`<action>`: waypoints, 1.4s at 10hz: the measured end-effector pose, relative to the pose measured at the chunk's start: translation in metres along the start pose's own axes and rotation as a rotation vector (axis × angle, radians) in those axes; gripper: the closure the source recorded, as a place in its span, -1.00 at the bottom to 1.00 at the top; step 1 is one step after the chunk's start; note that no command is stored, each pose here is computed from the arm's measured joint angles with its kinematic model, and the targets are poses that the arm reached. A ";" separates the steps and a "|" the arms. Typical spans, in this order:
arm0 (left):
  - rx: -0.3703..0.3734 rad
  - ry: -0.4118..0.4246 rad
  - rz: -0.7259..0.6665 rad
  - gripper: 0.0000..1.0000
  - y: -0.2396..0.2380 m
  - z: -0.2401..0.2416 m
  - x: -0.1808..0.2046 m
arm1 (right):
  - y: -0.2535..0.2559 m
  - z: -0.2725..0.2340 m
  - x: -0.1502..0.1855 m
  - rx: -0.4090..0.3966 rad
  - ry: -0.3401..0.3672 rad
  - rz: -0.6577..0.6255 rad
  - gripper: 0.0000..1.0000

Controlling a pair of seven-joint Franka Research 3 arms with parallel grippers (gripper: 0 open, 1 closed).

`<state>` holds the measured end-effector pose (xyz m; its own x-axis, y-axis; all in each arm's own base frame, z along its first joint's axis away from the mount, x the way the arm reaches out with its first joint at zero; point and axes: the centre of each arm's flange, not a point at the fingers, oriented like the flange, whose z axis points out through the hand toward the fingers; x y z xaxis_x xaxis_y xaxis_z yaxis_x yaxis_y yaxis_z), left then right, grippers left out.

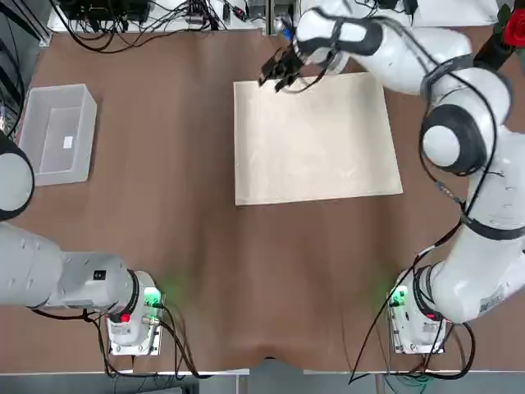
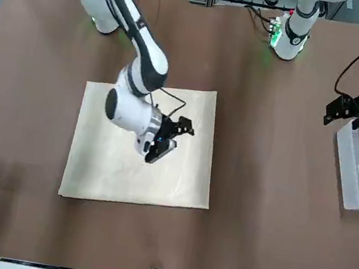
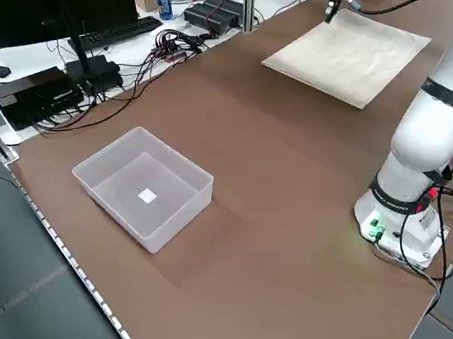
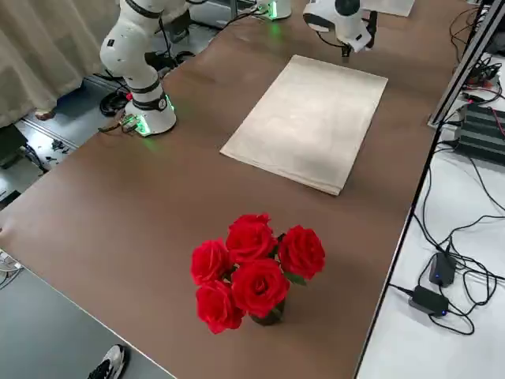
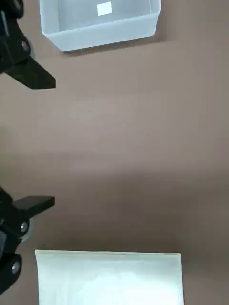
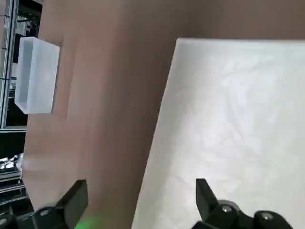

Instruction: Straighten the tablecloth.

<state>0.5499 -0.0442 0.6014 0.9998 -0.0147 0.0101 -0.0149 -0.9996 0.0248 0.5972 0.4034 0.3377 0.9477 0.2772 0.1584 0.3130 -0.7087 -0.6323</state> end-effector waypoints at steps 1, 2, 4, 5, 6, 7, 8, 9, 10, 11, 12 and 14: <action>0.000 0.000 0.000 -0.97 0.000 0.000 0.000 | 0.015 -0.041 0.005 -0.056 -0.010 -0.031 -1.00; 0.000 0.001 0.000 -0.97 0.000 0.000 0.000 | 0.030 -0.083 0.008 -0.112 -0.022 -0.054 -1.00; 0.000 0.004 -0.002 -0.97 -0.001 -0.001 0.000 | 0.057 -0.165 0.007 -0.300 -0.051 -0.124 -1.00; 0.000 0.006 -0.004 -0.97 -0.002 -0.001 0.001 | 0.068 -0.203 0.000 -0.402 -0.102 -0.138 -1.00; 0.000 0.006 -0.005 -0.97 -0.003 -0.001 0.001 | 0.080 -0.242 -0.006 -0.471 -0.132 -0.121 -1.00; 0.000 0.007 -0.005 -0.97 -0.003 -0.002 0.001 | 0.094 -0.287 -0.010 -0.525 -0.113 -0.086 -1.00; 0.000 0.007 -0.005 -0.97 -0.003 -0.002 0.001 | 0.110 -0.333 -0.015 -0.569 -0.069 -0.041 -1.00; 0.000 0.007 -0.005 -0.97 -0.003 -0.002 0.001 | 0.125 -0.374 -0.027 -0.592 -0.046 0.010 -1.00; 0.000 0.008 -0.005 -0.97 -0.003 -0.002 0.001 | 0.138 -0.410 -0.046 -0.595 -0.060 0.073 -1.00; 0.000 0.008 -0.005 -0.97 -0.003 -0.002 0.001 | 0.145 -0.445 -0.066 -0.606 -0.068 0.124 -1.00; 0.000 0.008 -0.005 -0.97 -0.003 -0.002 0.001 | 0.147 -0.478 -0.084 -0.639 -0.061 0.159 -1.00; 0.000 0.008 -0.006 -0.97 -0.003 -0.002 0.001 | 0.134 -0.516 -0.108 -0.709 -0.054 0.176 -1.00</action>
<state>0.5508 -0.0412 0.6032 0.9998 -0.0090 0.0179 -0.0094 -0.9996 0.0253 0.5694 -0.0563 0.6277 0.9890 0.1390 0.0506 0.1391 -0.9903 0.0003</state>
